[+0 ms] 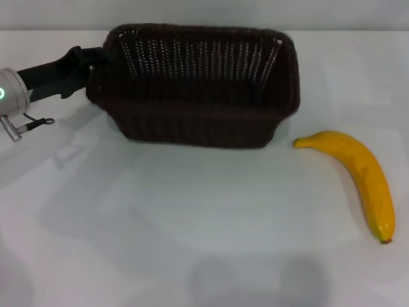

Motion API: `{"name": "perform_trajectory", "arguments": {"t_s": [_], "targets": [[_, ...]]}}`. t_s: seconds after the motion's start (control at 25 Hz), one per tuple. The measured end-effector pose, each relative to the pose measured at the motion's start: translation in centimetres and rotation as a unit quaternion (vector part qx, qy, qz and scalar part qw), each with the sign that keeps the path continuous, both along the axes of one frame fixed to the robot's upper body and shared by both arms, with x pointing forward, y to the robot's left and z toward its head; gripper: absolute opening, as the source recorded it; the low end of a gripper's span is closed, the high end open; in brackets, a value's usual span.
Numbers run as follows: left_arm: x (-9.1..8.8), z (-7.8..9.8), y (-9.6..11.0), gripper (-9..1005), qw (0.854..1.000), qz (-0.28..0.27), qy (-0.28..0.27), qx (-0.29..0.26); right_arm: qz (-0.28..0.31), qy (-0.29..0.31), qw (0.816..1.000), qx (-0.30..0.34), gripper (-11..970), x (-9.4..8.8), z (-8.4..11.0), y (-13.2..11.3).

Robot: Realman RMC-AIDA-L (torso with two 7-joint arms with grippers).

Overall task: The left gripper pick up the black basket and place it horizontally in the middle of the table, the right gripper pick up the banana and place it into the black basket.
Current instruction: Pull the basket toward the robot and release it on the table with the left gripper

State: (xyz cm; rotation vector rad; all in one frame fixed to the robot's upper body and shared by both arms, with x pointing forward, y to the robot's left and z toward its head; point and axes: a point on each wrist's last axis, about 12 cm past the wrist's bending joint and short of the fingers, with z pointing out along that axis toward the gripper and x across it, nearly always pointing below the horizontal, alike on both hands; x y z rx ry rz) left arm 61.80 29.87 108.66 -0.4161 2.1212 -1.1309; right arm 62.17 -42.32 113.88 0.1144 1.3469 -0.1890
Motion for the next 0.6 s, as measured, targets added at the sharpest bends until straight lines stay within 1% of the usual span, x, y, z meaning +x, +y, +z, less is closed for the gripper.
{"name": "perform_trajectory", "arguments": {"t_s": [0.12, 0.56, 0.6], "targets": [[-0.17, -0.14, 0.18, 435, 1.000, 0.002, 0.001, 0.001, -0.001, 0.000, 1.000, -0.001, 725, -0.01, 0.05, -0.11], [0.14, 0.31, 0.09, 664, 1.000, -0.003, -0.008, 0.005, -0.003, -0.001, 1.000, -0.001, 725, -0.02, 0.11, -0.21], [0.07, 0.29, 0.20, 707, 1.000, -0.003, -0.007, 0.005, -0.004, -0.002, 1.000, 0.000, 725, -0.05, 0.13, -0.25]]}}
